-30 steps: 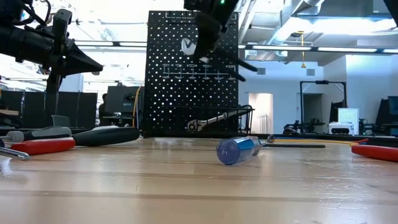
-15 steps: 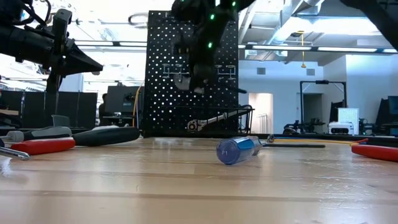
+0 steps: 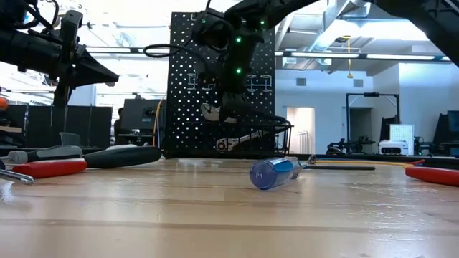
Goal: Hang tools onto peg board
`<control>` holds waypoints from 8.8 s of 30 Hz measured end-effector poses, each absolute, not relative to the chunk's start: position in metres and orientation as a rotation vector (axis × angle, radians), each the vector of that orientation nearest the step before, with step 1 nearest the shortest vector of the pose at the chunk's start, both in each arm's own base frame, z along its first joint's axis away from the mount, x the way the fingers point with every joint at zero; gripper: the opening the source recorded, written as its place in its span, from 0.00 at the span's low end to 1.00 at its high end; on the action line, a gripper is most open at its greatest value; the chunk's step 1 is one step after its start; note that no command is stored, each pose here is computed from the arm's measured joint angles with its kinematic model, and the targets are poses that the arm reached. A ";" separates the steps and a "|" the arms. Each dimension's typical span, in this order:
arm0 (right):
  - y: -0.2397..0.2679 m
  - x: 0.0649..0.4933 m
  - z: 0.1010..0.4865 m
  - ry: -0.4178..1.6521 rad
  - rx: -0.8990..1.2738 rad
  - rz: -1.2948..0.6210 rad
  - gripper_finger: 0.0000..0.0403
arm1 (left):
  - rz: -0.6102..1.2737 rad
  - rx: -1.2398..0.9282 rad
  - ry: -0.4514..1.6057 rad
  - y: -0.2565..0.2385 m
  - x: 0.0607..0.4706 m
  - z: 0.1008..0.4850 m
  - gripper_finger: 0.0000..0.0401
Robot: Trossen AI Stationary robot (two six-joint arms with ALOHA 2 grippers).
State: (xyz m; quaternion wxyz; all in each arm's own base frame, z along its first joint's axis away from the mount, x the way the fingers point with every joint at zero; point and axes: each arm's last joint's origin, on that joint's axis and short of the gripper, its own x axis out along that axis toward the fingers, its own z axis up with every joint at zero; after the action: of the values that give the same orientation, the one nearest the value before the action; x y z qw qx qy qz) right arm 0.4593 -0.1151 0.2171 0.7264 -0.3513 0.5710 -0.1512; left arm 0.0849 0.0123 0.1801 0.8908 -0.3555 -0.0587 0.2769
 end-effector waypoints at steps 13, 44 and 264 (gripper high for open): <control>-0.128 0.456 0.216 1.234 -0.662 -0.326 0.23 | 0.574 -0.741 -0.124 0.012 0.085 0.180 0.00; -0.077 0.437 0.313 0.887 -0.134 -0.524 0.54 | 0.574 -0.710 -0.119 0.012 0.085 0.181 0.00; -0.072 0.327 0.419 0.014 0.524 0.067 0.72 | 0.557 -0.340 0.120 -0.026 0.257 0.364 0.01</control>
State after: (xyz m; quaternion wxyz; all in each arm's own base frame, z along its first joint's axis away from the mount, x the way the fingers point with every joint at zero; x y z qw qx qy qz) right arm 0.3265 -0.0724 0.4186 0.9652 0.2591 0.0068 0.0333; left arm 0.2567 -0.0264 0.3640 0.9454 -0.1669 0.0591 0.2736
